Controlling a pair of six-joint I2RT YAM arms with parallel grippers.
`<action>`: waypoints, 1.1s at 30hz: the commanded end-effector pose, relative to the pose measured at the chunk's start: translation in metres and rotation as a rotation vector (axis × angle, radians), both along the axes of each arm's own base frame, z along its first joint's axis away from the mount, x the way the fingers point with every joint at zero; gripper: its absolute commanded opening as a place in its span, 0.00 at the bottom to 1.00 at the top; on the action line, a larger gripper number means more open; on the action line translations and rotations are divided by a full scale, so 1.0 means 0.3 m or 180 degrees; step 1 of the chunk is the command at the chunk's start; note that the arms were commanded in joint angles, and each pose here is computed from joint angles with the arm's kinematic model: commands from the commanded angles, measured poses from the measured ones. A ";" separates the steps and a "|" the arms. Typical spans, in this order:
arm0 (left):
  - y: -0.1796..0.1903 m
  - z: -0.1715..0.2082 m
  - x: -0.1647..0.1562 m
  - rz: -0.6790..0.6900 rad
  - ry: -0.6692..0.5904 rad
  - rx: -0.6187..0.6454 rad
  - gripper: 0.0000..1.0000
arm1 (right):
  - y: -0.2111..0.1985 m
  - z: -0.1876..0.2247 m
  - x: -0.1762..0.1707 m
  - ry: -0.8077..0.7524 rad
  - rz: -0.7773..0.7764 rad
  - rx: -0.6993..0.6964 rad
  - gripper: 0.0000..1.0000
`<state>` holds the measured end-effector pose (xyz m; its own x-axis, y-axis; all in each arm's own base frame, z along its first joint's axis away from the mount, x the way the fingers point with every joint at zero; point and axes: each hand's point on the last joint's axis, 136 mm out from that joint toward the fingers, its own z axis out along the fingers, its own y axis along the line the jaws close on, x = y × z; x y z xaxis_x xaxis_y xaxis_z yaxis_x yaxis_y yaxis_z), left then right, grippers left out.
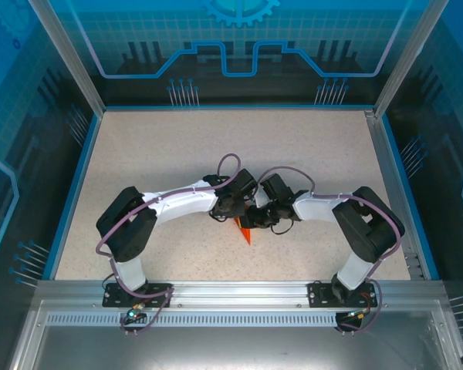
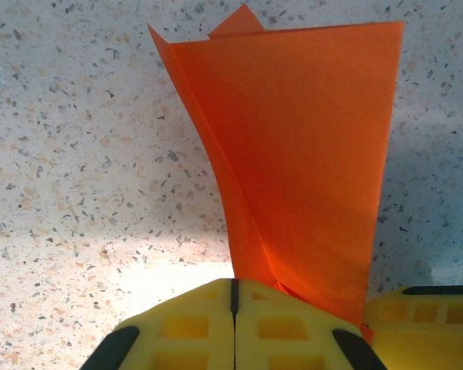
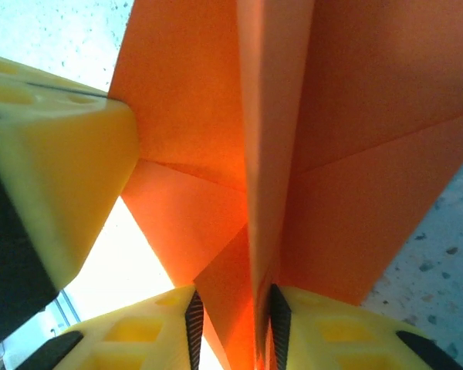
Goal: Fold a paper plane with a square sheet of paper (pick it up from the middle)
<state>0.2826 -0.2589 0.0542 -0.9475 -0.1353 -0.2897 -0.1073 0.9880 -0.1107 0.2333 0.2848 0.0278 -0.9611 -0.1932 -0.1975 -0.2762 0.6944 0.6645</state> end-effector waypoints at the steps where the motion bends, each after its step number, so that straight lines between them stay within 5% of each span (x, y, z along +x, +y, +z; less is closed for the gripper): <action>1: 0.008 0.031 -0.001 -0.0029 -0.0002 -0.0042 0.06 | 0.009 -0.016 -0.004 -0.0039 0.0084 -0.0138 0.29; 9: -0.004 0.039 -0.006 -0.0043 0.0005 -0.0129 0.11 | 0.011 -0.034 0.007 -0.0045 0.0110 -0.0303 0.15; 17: -0.012 0.180 -0.003 -0.0014 -0.0281 -0.0504 0.35 | -0.040 0.064 0.067 -0.0334 -0.0033 -0.0738 0.06; 25: 0.197 0.236 -0.018 0.0603 -0.0635 -0.0576 0.49 | -0.185 0.134 0.194 -0.0523 -0.0343 -0.1917 0.07; 33: 0.333 0.205 -0.056 0.0992 -0.0675 -0.0713 0.52 | -0.145 0.066 0.259 -0.0275 -0.0381 -0.2162 0.09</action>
